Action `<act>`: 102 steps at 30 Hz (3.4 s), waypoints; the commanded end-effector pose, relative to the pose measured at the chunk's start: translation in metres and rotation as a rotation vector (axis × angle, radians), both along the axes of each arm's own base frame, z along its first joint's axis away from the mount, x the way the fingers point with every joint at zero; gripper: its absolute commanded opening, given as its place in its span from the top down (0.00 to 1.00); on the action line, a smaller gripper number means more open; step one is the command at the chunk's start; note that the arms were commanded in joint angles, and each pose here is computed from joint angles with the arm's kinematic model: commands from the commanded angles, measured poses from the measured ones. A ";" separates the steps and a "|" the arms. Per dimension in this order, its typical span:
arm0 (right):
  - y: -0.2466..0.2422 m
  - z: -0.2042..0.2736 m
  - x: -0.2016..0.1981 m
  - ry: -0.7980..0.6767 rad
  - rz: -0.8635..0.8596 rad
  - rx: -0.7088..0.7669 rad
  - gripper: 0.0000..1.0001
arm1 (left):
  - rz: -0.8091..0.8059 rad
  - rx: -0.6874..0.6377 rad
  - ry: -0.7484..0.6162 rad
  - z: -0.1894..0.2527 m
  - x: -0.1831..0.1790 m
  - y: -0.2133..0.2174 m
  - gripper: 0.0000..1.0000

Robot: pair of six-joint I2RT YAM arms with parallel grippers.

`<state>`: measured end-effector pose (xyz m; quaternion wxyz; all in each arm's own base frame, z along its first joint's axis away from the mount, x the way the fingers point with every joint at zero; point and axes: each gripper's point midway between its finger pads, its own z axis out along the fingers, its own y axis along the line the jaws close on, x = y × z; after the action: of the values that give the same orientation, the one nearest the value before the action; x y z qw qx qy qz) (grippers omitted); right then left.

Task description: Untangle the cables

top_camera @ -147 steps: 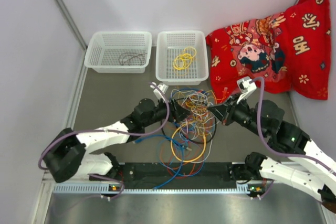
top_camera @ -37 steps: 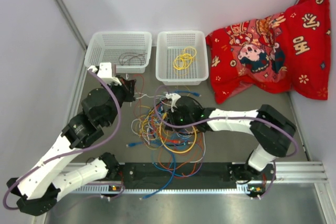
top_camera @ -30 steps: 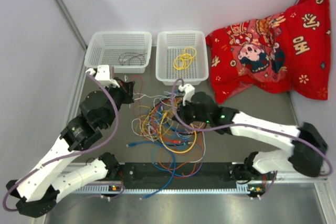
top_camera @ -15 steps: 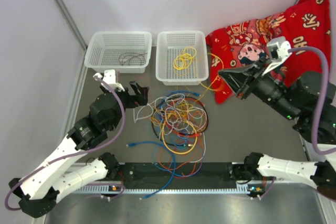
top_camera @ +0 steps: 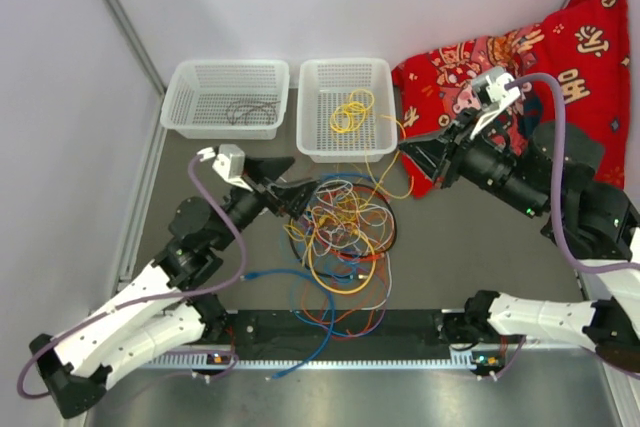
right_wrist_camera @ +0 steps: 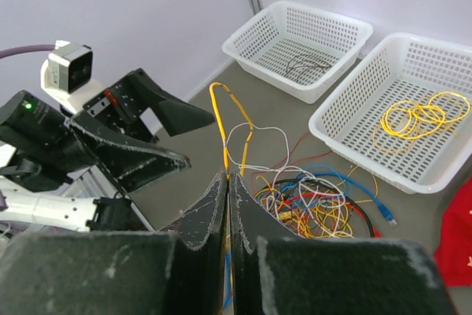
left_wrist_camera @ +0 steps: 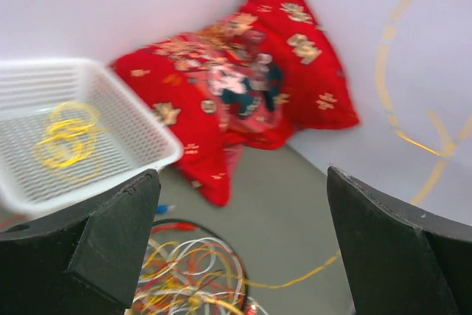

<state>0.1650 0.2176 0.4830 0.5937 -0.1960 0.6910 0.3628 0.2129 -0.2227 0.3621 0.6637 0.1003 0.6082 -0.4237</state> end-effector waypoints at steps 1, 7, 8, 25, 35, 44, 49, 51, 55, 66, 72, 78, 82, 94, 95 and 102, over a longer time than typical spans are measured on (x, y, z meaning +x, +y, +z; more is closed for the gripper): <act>-0.004 0.021 -0.012 -0.010 0.032 0.066 1.00 | -0.300 -0.010 -0.175 0.017 -0.033 -0.044 0.01; -0.006 0.023 -0.014 -0.007 0.034 0.069 1.00 | -0.382 0.038 -0.148 -0.022 -0.037 -0.064 0.01; -0.006 0.023 -0.014 -0.007 0.032 0.069 1.00 | -0.404 0.049 -0.150 -0.025 -0.042 -0.068 0.01; 0.019 0.012 -0.012 0.030 0.091 0.081 1.00 | -0.438 0.204 -0.093 -0.083 -0.029 -0.108 0.28; 0.000 0.003 -0.008 0.035 0.013 0.088 1.00 | -0.324 0.257 -0.056 -0.081 -0.001 -0.110 1.00; -0.023 -0.030 0.010 0.058 -0.148 0.034 0.15 | -0.090 0.108 -0.096 0.105 0.027 -0.082 1.00; -0.038 -0.055 0.017 0.066 -0.237 0.037 0.13 | 0.013 0.071 -0.136 0.168 0.040 -0.070 1.00; -0.042 -0.072 0.018 0.082 -0.256 0.028 0.12 | 0.054 0.085 -0.162 0.190 0.050 -0.071 1.00; -0.040 -0.103 0.017 0.143 -0.263 0.011 0.11 | 0.148 0.194 -0.073 0.179 0.091 -0.082 1.00; -0.046 -0.139 0.013 0.185 -0.273 -0.036 0.12 | 0.128 0.101 0.318 0.090 0.222 -0.073 1.00; -0.053 -0.142 0.019 0.147 -0.310 -0.084 0.12 | 0.184 0.036 0.358 0.068 0.283 -0.048 1.00; -0.058 -0.148 0.028 0.110 -0.353 -0.146 0.12 | 0.165 -0.001 0.408 0.041 0.326 -0.046 1.00; -0.060 -0.152 0.034 0.087 -0.374 -0.186 0.12 | 0.151 -0.010 0.420 0.026 0.339 -0.050 1.00; -0.048 -0.163 0.038 0.105 -0.358 -0.207 0.12 | 0.110 -0.061 0.379 0.040 0.344 -0.057 1.00; -0.048 -0.162 0.038 0.105 -0.360 -0.202 0.12 | 0.105 -0.068 0.369 0.047 0.341 -0.057 1.00; -0.049 -0.153 0.037 0.100 -0.363 -0.173 0.12 | 0.072 -0.171 0.247 0.119 0.318 -0.051 1.00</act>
<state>0.2024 0.1662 0.3120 0.5783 -0.1125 0.7881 0.1785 0.5595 -0.2839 0.3722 0.5329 -0.0470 0.7408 -0.4062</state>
